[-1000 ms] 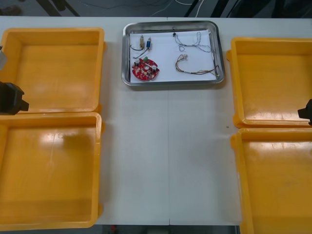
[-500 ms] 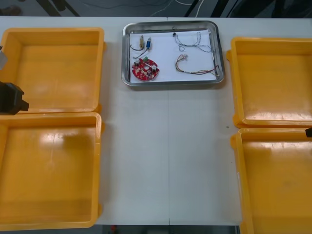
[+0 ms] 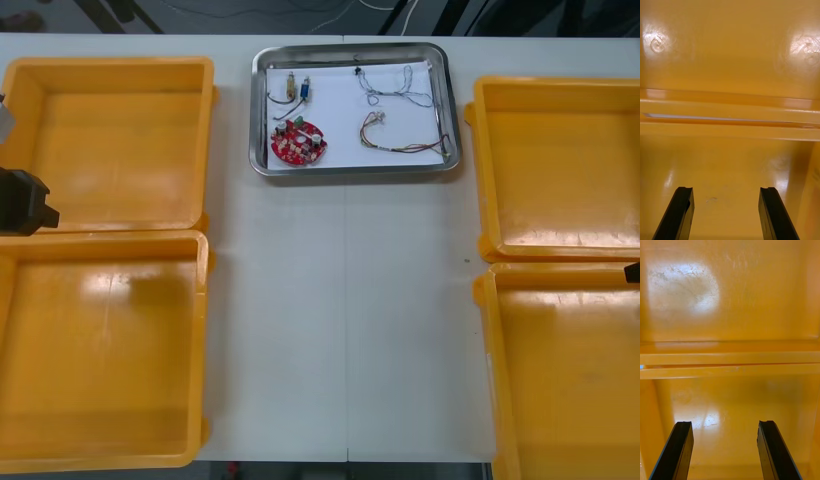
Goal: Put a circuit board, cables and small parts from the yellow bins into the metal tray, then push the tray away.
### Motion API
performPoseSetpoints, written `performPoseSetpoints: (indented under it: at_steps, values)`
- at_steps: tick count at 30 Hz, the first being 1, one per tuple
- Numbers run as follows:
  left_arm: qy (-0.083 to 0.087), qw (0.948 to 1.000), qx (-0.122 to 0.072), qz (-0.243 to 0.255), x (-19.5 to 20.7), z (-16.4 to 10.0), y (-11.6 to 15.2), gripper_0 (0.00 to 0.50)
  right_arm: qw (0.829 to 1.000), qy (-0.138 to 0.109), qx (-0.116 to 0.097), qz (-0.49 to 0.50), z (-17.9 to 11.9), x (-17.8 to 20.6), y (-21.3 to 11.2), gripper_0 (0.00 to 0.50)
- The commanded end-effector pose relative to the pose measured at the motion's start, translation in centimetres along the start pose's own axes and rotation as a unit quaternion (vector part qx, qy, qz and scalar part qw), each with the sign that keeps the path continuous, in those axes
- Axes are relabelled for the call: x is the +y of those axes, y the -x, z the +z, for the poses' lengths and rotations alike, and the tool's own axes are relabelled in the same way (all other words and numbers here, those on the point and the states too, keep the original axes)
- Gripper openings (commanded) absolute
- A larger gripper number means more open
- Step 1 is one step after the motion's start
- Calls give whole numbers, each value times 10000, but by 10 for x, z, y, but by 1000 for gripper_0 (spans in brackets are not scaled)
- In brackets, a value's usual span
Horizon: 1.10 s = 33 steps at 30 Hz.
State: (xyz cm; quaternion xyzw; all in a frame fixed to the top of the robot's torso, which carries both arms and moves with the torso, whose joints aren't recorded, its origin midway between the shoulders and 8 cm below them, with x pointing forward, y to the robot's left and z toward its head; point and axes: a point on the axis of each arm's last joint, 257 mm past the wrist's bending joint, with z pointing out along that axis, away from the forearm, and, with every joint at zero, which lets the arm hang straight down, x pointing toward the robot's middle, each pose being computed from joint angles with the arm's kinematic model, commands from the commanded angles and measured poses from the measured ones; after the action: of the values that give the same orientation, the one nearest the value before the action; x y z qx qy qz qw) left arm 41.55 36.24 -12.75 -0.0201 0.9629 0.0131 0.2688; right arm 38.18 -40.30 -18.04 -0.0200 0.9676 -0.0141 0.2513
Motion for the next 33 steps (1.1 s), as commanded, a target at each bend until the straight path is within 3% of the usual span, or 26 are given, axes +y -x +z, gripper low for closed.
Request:
performPoseSetpoints:
  at_steps: [1, 33]
  values:
    - [-12, 9994, -85, 331, 1, -6, -1, 500, 9995, -212, -55, 244, -12, -20, 0, 500]
    - [-12, 9994, -85, 331, 1, -6, -1, 500, 9995, -212, -55, 244, -12, -20, 0, 500]
